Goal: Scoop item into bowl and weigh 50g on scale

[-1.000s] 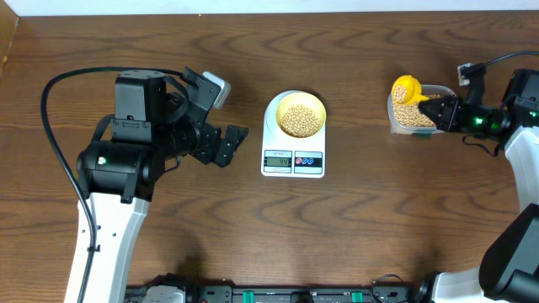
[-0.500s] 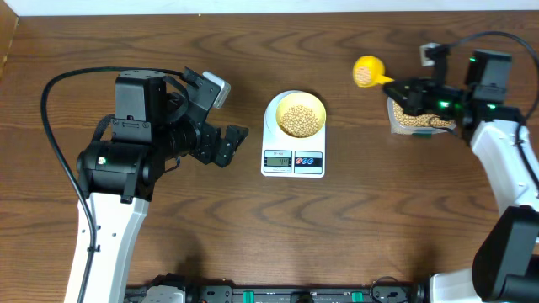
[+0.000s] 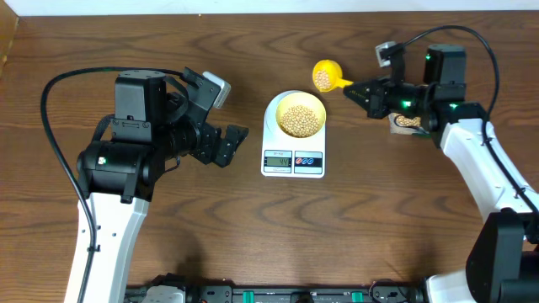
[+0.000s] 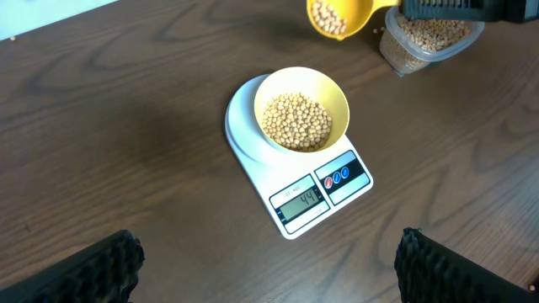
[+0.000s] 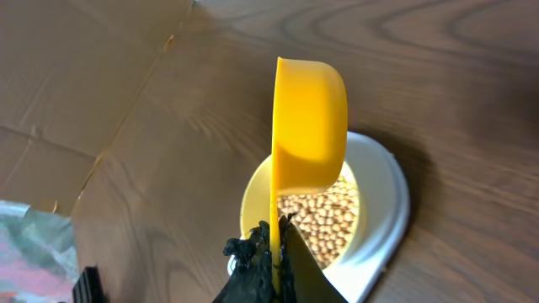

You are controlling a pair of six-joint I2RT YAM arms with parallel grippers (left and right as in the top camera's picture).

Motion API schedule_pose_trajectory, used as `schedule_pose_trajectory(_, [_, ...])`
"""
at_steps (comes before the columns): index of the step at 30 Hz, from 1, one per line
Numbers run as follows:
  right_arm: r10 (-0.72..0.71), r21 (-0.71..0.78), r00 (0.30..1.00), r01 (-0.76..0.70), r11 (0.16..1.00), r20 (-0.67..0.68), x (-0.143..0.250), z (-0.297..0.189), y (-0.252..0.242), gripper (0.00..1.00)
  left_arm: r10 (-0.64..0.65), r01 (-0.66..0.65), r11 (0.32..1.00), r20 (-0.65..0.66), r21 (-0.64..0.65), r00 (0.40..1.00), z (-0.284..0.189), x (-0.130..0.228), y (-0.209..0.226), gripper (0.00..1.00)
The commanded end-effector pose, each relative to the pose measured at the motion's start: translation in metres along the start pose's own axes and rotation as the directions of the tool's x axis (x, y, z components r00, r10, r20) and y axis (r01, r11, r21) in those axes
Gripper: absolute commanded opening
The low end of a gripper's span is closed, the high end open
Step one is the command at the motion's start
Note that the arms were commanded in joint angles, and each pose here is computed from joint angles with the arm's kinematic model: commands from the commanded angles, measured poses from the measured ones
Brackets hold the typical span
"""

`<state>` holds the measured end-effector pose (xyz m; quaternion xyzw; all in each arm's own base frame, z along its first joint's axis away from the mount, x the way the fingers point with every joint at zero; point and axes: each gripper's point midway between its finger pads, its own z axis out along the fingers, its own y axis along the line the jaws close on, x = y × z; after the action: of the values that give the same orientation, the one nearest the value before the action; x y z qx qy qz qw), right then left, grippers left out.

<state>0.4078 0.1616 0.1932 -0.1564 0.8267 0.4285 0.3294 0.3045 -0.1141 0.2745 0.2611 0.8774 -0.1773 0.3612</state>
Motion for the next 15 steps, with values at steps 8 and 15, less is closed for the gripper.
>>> schedule_pose_trajectory(8, [-0.124,-0.043,0.992,0.123,0.992,-0.036,0.009,0.019,0.022,0.01,-0.004,0.004,1.000,0.003,0.009,1.000,0.000,0.000,-0.001,0.98])
schedule_pose_trajectory(15, [-0.192,-0.030,0.980,0.191,0.981,-0.052,0.014,0.024,0.023,0.01,-0.004,0.004,1.000,0.003,0.009,1.000,0.000,0.000,-0.001,0.98])
